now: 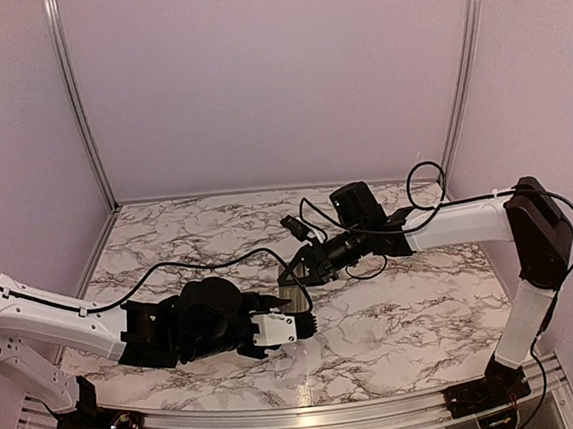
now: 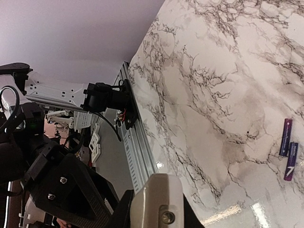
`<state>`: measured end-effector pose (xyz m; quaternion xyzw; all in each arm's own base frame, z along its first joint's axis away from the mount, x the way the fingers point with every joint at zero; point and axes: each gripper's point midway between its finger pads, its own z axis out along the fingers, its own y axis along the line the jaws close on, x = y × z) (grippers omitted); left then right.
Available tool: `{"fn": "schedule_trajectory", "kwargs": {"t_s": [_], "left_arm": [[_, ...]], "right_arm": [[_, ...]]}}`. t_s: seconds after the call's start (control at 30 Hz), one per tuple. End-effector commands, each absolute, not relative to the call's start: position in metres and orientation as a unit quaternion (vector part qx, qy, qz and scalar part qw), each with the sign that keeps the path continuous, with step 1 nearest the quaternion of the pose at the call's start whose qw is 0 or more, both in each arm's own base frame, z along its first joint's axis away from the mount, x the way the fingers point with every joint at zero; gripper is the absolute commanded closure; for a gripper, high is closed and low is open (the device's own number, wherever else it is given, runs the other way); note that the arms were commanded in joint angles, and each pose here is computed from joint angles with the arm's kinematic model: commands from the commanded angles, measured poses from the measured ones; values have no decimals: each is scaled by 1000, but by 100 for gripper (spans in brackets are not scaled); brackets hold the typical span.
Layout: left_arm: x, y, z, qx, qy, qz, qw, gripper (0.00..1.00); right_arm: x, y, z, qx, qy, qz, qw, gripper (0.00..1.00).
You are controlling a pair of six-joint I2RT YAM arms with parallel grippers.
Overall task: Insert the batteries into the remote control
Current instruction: Remove the battery cover from the remote control.
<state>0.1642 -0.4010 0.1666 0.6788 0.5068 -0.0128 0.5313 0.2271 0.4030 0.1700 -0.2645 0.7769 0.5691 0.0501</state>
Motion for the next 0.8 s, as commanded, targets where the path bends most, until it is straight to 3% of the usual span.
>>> {"fn": "schedule_trajectory", "kwargs": {"t_s": [0.0,0.77], "left_arm": [[176,-395,189,647,511,6,566,57],[174,-395,154,673,526,10,520,53]], "right_arm": [[226,398,173,-256,774,578,30,100],[251,379,177,-220,782,580,62,100]]}}
